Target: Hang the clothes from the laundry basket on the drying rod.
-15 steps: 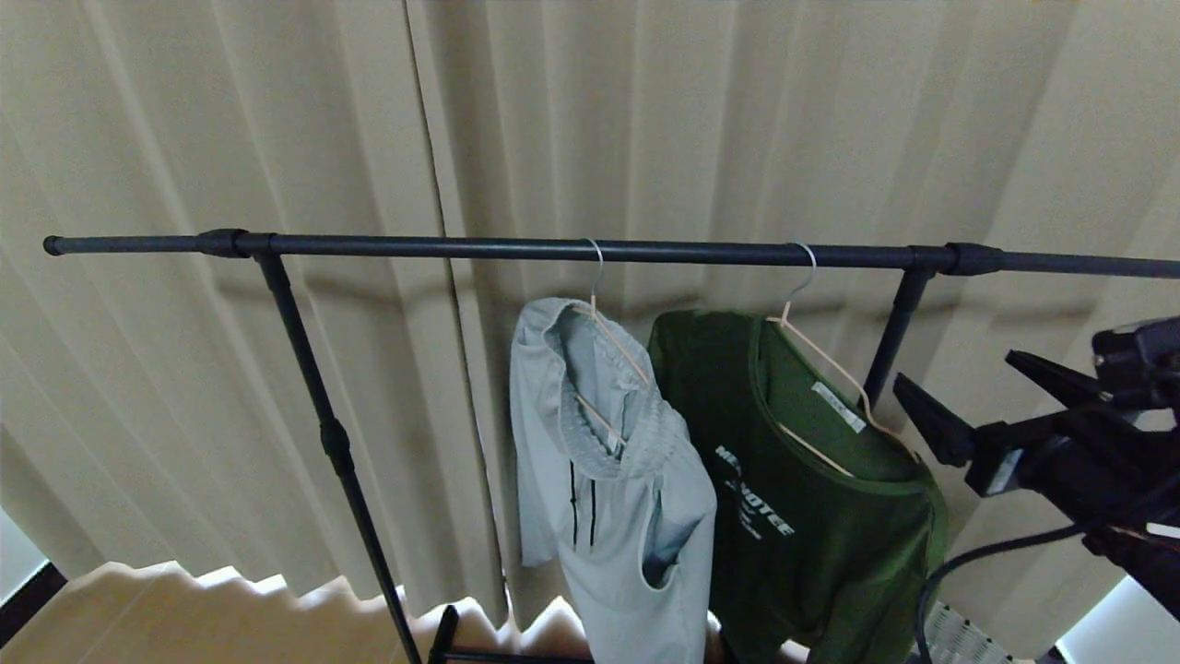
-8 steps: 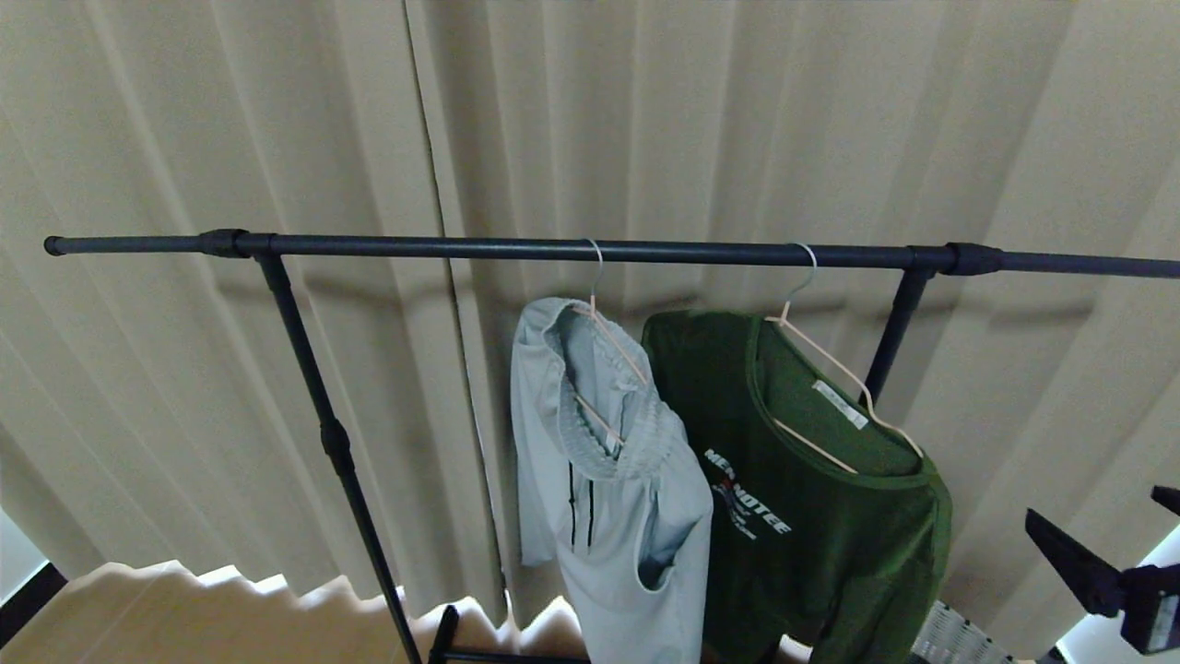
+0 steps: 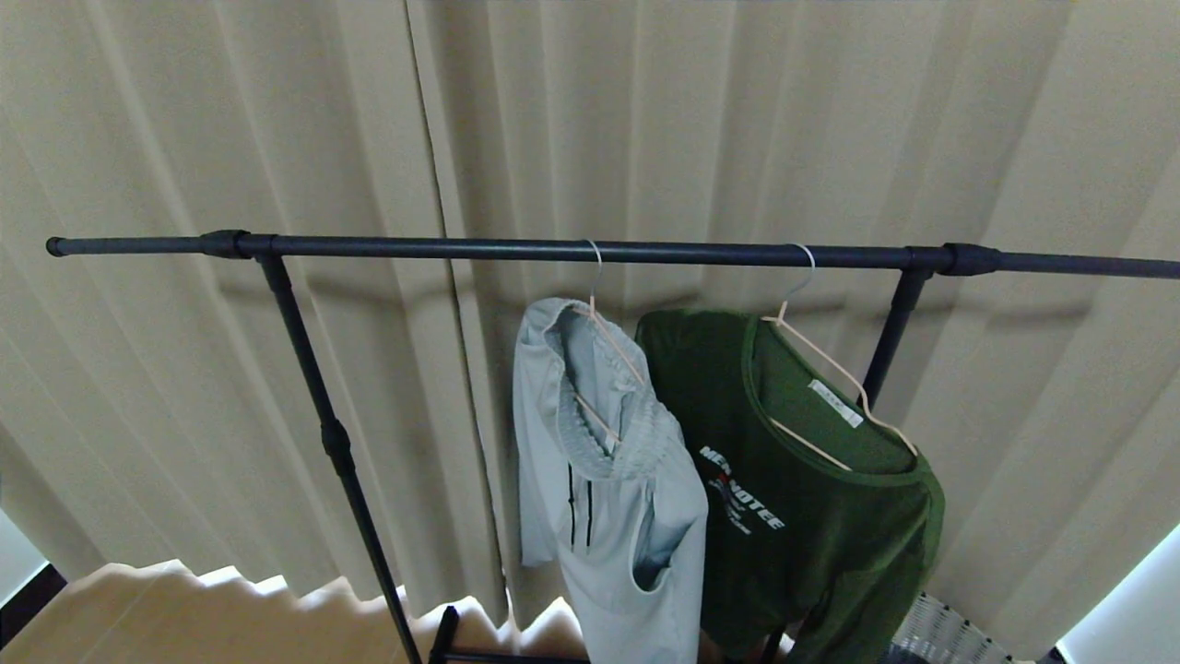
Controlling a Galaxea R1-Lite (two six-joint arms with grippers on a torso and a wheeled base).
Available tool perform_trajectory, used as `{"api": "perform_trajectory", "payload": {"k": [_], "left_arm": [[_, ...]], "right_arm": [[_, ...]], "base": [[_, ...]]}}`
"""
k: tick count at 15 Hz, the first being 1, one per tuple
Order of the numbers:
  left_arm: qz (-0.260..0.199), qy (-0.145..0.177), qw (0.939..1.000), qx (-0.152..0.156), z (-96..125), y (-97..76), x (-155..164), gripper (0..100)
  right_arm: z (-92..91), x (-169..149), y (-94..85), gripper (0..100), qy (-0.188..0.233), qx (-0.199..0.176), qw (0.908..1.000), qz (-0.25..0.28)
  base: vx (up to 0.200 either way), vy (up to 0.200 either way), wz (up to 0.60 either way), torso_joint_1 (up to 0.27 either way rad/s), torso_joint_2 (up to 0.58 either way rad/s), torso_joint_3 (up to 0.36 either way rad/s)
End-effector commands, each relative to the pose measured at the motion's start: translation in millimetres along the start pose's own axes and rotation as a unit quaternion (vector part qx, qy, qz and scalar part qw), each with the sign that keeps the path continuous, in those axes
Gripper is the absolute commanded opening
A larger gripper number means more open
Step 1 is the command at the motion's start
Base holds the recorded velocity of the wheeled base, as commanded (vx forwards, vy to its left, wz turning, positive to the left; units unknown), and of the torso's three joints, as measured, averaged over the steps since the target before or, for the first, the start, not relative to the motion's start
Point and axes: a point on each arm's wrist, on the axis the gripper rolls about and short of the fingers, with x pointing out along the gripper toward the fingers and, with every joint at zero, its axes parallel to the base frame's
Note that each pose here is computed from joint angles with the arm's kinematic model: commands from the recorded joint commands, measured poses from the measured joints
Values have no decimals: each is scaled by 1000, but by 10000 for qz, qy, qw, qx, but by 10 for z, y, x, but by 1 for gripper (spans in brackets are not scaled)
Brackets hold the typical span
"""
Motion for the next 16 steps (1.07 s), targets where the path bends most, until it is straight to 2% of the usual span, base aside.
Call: {"api": "perform_trajectory", "payload": {"k": [1, 2, 4, 5, 8, 11, 12, 13, 14, 15, 16], "left_arm": [[-4, 7, 10000, 0, 0, 0, 1, 100], [-4, 7, 10000, 0, 0, 0, 1, 100], [-4, 7, 10000, 0, 0, 0, 1, 100], [4, 7, 10000, -1, 0, 0, 1, 100], [-4, 7, 10000, 0, 0, 0, 1, 100], [-4, 7, 10000, 0, 0, 0, 1, 100], [-4, 7, 10000, 0, 0, 0, 1, 100], [-4, 7, 10000, 0, 0, 0, 1, 100], [-4, 7, 10000, 0, 0, 0, 1, 100], [-4, 7, 10000, 0, 0, 0, 1, 100], [-4, -1, 10000, -1, 0, 0, 0, 100]], "right_arm": [[-197, -163, -27, 100, -770, 463, 9959, 50], [-213, -133, -18, 100, -895, 808, 9927, 99], [-221, -101, -3, 100, -1103, 906, 9893, 293], [-224, -99, -2, 100, -1103, 905, 9893, 301], [-223, -94, 35, 100, -1182, 823, 9837, 1077], [-228, -92, 47, 100, -1189, 779, 9812, 1302], [-221, -93, 46, 100, -1246, 701, 9814, 1285], [-199, -99, 44, 100, -1408, 339, 9815, 1255], [-196, -100, 45, 100, -1433, 262, 9813, 1258], [-167, -114, 58, 100, -1659, -178, 9730, 1597], [-167, -115, 61, 100, -1666, -202, 9718, 1654]], "base": [[0, 0, 0, 0, 0, 0], [0, 0, 0, 0, 0, 0], [0, 0, 0, 0, 0, 0], [0, 0, 0, 0, 0, 0], [0, 0, 0, 0, 0, 0], [0, 0, 0, 0, 0, 0], [0, 0, 0, 0, 0, 0], [0, 0, 0, 0, 0, 0], [0, 0, 0, 0, 0, 0], [0, 0, 0, 0, 0, 0], [0, 0, 0, 0, 0, 0]]}}
